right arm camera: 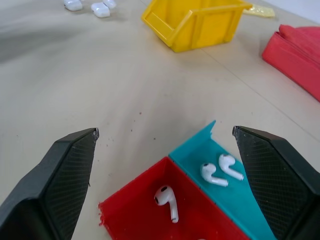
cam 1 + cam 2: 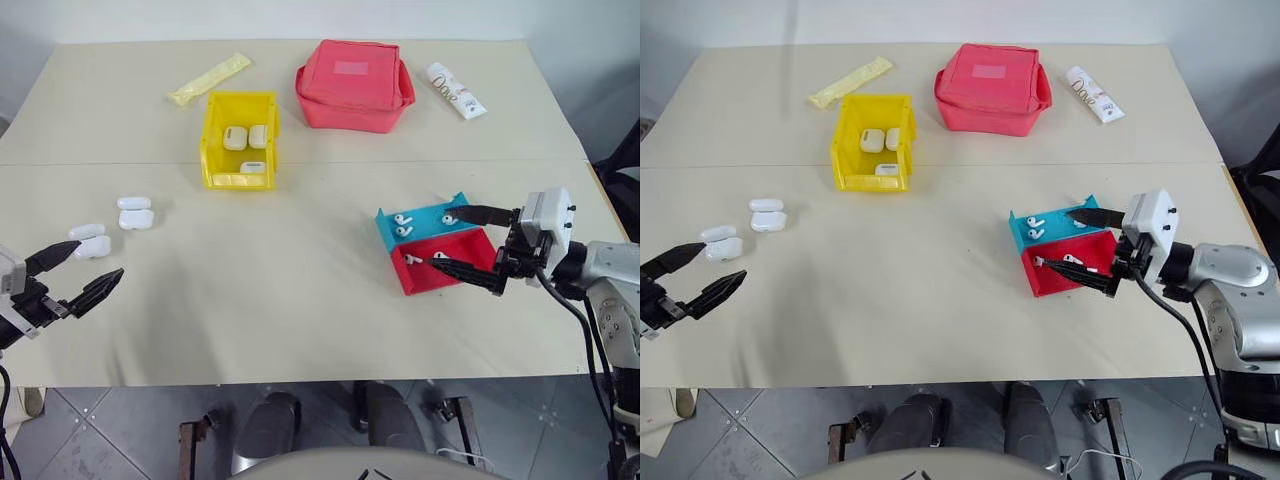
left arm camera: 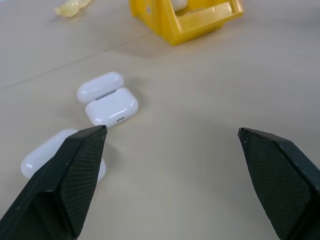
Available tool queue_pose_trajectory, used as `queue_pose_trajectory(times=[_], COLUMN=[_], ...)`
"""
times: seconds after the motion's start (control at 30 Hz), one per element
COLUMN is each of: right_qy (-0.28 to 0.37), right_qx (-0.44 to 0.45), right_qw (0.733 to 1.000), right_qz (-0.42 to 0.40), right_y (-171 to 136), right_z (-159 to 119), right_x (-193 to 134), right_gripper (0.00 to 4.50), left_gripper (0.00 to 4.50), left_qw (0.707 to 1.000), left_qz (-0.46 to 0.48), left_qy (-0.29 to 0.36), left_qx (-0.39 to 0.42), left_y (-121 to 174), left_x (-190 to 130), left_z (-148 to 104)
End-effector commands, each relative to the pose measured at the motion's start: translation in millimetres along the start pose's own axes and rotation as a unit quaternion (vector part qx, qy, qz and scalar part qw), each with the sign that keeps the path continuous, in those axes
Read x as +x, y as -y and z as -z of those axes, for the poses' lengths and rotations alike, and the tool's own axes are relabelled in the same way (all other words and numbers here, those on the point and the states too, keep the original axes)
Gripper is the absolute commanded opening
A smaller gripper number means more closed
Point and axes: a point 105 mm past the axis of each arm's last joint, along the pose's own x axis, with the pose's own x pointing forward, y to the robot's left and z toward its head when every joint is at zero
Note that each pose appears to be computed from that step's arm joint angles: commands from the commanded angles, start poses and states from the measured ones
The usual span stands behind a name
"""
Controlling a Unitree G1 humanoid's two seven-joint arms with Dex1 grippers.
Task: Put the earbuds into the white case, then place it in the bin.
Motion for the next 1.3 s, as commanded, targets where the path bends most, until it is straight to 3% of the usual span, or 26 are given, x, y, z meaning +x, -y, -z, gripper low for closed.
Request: queue_pose_trajectory(times=[0.03,0.23,0.37,0.53,0.73,0.87,0.97,1.3], right_qy=[0.002,-0.001,-0.002,-0.004,-0.005,0.003,0.011,0.03], right_qx=[-0.017,-0.026,-0.031,-0.036,-0.041,-0.053,-0.063,-0.087], right_qw=[1.0,0.999,0.998,0.996,0.994,0.991,0.989,0.979], right_qz=[-0.008,-0.031,-0.055,-0.078,-0.101,-0.119,-0.134,-0.179], right_y=[2,3,5,12,15,19,20,15], right_z=[-5,-5,-6,-8,-7,-12,-19,-32], right_x=[0,4,5,7,16,25,31,41], right_gripper=[4.5,4.5,4.5,4.5,4.5,4.5,4.5,4.5], left_gripper=[4.47,4.47,4.47,4.47,4.47,4.47,4.47,4.47], left_qw=[0.999,0.997,0.996,0.988,0.984,0.981,0.969,0.914], left_qz=[-0.029,-0.063,-0.083,-0.121,-0.138,-0.162,-0.212,-0.289], left_qy=[0.015,0.033,-0.01,-0.095,-0.113,-0.105,-0.122,-0.262], left_qx=[0.042,0.016,-0.006,-0.035,-0.03,-0.008,-0.035,-0.11], left_y=[-8,-11,-9,-11,-15,-22,-31,-48], left_x=[-4,-19,-41,-98,-114,-97,-71,-11], left_z=[-18,-28,-18,9,11,1,-6,-13])
